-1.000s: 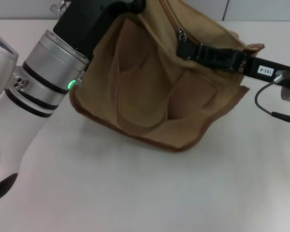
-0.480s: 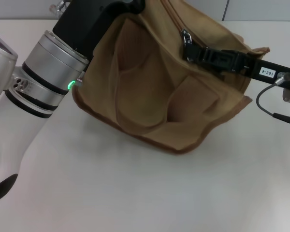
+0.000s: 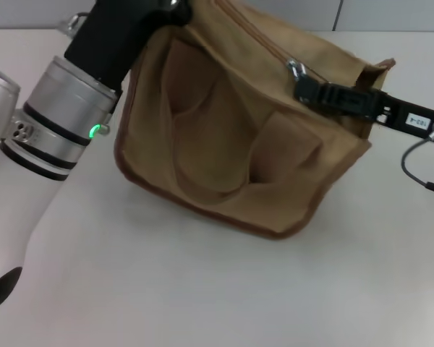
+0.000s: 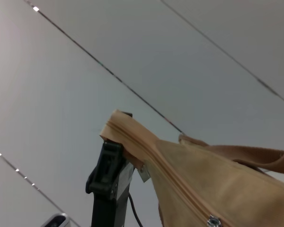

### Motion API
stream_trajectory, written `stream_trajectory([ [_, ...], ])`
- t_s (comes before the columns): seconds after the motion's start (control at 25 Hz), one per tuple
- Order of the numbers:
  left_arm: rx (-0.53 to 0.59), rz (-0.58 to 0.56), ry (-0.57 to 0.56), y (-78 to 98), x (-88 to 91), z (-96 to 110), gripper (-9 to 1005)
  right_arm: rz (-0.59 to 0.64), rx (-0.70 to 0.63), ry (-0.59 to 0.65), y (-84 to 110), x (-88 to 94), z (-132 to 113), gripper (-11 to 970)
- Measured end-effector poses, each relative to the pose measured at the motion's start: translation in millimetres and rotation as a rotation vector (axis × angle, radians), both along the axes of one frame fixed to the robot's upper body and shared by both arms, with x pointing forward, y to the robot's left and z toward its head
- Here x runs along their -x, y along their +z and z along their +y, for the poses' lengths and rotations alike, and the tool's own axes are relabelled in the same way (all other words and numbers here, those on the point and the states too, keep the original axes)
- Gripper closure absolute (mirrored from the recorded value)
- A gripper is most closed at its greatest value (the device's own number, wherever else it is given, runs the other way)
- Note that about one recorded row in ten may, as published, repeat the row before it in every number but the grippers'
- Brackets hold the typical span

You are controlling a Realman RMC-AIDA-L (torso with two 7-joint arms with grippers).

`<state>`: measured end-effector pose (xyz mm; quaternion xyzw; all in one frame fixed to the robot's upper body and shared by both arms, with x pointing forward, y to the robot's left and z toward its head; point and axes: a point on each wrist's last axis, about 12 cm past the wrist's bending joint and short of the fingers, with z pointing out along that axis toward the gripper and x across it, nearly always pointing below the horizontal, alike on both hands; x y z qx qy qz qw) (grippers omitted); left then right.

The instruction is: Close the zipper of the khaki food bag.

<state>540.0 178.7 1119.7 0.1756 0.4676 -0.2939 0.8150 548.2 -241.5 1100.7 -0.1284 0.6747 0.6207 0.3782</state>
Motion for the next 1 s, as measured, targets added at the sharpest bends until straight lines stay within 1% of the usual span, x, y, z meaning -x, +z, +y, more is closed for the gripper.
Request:
stream_trajectory([
  [0.04,-0.001,0.012,0.015,-3.0,-0.5,3.8,861,0.01,0.006,-0.018,-3.2,3.2,-6.8,948],
  [0.2,0.0,0.029,0.036,-6.6,-0.8,10.5,860,0.024,0.007,-0.045,-7.8,8.9,-16.0,940],
  [0.24,0.005,0.037,0.062,-8.7,-0.4,16.3,860,0.031,0.01,-0.058,-9.7,11.6,-20.7,938],
  [0.28,0.006,0.04,0.07,-9.4,-0.1,18.2,860,0.031,0.01,-0.058,-9.7,11.6,-20.7,936],
  [0.44,0.007,0.055,0.099,-13.2,1.4,25.4,859,0.056,0.013,-0.087,-17.1,21.7,-31.7,928],
  [0.56,0.005,0.064,0.115,-16.2,2.0,29.9,859,0.049,0.007,-0.094,-17.6,25.7,-36.1,922],
  [0.6,0.004,0.065,0.117,-16.6,2.2,30.4,858,0.03,-0.006,-0.099,-16.5,28.8,-39.5,920],
  [0.64,0.002,0.07,0.122,-18.0,2.6,31.8,858,-0.049,-0.045,-0.114,-12.0,37.2,-46.9,918],
  [0.68,0.002,0.07,0.122,-18.0,2.6,31.8,858,-0.049,-0.045,-0.114,-12.0,37.2,-46.9,916],
  [0.8,-0.011,0.09,0.135,-23.3,3.2,35.3,857,-0.247,-0.123,-0.17,-3.9,57.7,-60.2,910],
  [0.84,-0.018,0.101,0.14,-26.3,3.1,36.6,857,-0.353,-0.163,-0.24,-1.5,71.2,-69.4,908],
  [0.88,-0.018,0.101,0.14,-26.3,3.1,36.6,857,-0.353,-0.163,-0.24,-1.5,71.2,-69.4,906],
  [1.0,-0.031,0.115,0.139,-30.4,4.2,37.0,856,-0.418,-0.163,-0.306,-3.8,83.0,-76.5,900],
])
